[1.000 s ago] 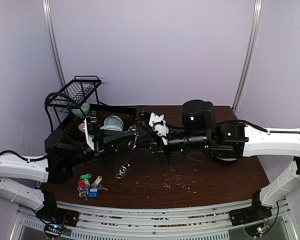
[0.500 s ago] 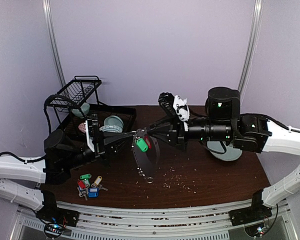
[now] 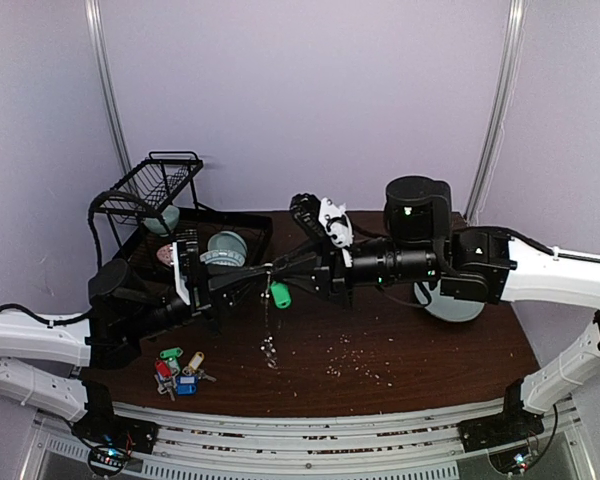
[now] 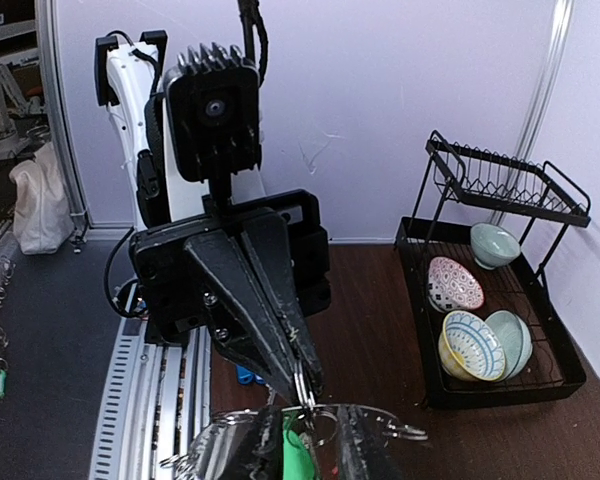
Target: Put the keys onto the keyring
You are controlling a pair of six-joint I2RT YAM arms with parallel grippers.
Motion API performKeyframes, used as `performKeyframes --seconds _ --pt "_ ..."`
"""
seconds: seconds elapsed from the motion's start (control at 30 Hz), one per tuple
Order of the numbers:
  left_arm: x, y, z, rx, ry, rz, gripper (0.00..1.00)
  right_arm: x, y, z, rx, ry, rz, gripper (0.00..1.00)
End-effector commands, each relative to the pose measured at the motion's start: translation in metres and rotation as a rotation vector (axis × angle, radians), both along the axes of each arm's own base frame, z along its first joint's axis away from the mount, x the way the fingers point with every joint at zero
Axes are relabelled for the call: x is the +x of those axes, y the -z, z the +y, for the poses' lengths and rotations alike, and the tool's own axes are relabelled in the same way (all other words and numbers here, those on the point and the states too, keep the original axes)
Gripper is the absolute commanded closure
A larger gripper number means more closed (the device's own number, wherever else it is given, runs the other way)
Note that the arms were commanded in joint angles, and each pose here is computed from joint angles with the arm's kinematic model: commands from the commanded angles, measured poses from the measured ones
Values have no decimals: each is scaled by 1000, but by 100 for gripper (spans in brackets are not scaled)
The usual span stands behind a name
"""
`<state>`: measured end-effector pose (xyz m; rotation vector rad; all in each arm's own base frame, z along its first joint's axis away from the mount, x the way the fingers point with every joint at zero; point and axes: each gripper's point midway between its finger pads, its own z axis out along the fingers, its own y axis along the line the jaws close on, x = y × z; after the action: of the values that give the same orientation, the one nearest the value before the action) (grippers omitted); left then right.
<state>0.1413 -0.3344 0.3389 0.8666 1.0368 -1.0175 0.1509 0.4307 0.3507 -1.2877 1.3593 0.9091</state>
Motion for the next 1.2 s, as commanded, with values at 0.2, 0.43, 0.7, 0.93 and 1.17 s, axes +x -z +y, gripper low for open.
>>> performKeyframes --seconds 0.2,0.43,0.7,0.93,1.17 --pt "-7 -17 8 -62 3 -41 100 -5 -17 8 51 -43 -4 100" --pt "-1 -3 2 41 -10 8 84 -7 -14 -4 -52 -43 -44 100" --pt "5 7 7 177 -70 10 78 13 -8 -18 -225 79 -38 100" --pt "9 6 13 185 -102 50 57 40 -4 -14 -206 281 128 100" --pt "35 30 12 252 -231 100 49 40 -6 2 -142 299 188 100"
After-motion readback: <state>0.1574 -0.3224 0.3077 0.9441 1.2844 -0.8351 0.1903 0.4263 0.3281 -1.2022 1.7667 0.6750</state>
